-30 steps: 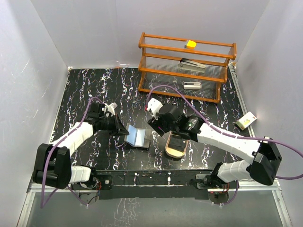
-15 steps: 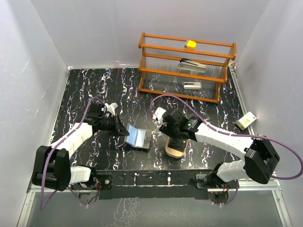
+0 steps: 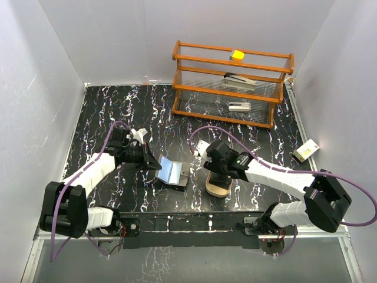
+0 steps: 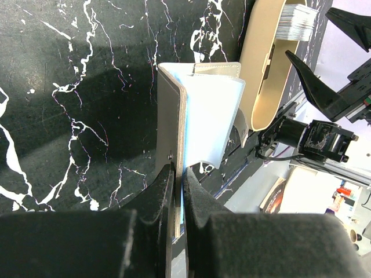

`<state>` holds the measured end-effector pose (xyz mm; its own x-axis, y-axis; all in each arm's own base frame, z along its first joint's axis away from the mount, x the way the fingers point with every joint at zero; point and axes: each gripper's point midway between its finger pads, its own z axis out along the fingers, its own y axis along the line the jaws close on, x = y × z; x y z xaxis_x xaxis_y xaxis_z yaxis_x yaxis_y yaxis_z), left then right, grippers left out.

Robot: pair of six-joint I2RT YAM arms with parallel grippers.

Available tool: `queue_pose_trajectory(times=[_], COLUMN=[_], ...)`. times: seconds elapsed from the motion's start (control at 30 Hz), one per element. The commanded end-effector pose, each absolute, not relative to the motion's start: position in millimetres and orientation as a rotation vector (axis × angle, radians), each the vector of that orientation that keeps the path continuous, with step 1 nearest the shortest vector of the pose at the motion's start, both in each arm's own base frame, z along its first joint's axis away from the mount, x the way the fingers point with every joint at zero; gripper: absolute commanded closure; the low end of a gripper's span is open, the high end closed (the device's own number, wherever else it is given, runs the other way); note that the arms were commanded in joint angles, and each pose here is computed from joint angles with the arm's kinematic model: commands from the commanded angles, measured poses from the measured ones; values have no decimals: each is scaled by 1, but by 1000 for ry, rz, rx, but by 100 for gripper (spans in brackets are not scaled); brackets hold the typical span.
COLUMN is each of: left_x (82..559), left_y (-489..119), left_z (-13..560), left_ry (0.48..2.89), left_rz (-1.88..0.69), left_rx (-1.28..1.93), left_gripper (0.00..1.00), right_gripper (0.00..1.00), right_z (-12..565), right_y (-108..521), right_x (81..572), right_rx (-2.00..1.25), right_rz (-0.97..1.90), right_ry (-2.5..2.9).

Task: Put the credit cards into the card holder
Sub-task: Pick up the credit card from the storage box.

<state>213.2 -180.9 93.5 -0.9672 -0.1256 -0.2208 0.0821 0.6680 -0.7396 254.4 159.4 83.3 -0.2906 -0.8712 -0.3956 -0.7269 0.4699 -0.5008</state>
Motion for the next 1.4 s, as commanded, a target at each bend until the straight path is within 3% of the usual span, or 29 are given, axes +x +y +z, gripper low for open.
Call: queue_pose_trajectory(times=[0.0,0.97,1.37], left_x=[210,210,210], left_y=[-187,-188,-187], left_z=[107,104,104], left_ry=[2593,2609,2612], left_rz=[-1246,-1259,-1252], left_rx=[19,11,10], left_gripper=[100,100,100], right_gripper=[43,40,63], right_z=[98,86,106], right_y=[163,161,167], right_x=[273,279,282], right_rx=[-1262,-1274,-1242], right_rz=[-337,-391,-356], right_ry=[1998,1984,1951])
